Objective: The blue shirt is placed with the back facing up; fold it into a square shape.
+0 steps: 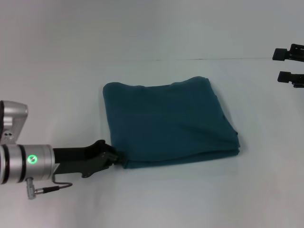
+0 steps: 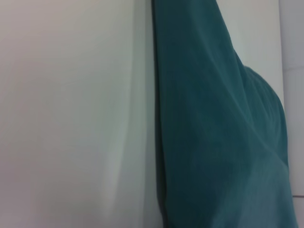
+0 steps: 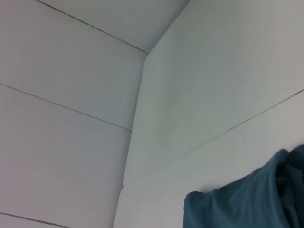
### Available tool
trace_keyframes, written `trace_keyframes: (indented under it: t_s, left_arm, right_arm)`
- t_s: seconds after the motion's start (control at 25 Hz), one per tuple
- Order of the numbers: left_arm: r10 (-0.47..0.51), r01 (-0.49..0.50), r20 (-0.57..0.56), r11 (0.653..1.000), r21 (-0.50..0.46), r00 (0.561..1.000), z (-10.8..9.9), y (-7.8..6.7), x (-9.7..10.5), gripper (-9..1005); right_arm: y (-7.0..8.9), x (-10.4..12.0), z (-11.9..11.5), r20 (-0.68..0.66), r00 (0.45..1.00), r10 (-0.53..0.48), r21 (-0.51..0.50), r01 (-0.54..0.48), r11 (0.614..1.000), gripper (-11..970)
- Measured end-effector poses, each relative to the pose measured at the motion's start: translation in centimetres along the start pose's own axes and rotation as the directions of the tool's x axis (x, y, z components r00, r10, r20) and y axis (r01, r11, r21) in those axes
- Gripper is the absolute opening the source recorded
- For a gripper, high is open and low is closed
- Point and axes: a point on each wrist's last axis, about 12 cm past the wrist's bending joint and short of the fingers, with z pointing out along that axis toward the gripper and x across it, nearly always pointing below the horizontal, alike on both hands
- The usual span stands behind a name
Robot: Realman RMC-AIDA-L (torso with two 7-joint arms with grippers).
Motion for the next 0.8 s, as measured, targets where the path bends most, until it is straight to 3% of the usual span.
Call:
trace_keyframes:
  t_s: [0.44,0.68,0.8]
  left_arm:
    - [-0.016,0.016,0.006,1.0,0.013,1.0,-1.5,0.9,0.2,60]
    - [0.015,-0.016,-0.015,0.999,-0.029,1.0,-2.2,1.1,0.0,60]
    - [0.032,-0.032,-0.003,0.999,-0.031,0.999,-3.2,1.3,-0.3,113]
  right_arm:
    - [0.2,-0.1,0.2,0.001,1.0,-0.004,-0.003,0.004,1.0,886]
    - [0.1,-0.1,0.2,0.001,1.0,-0.012,0.005,0.012,1.0,886]
    - [0.0,-0.1,0.1,-0.012,1.0,-0.02,0.02,0.02,1.0,886]
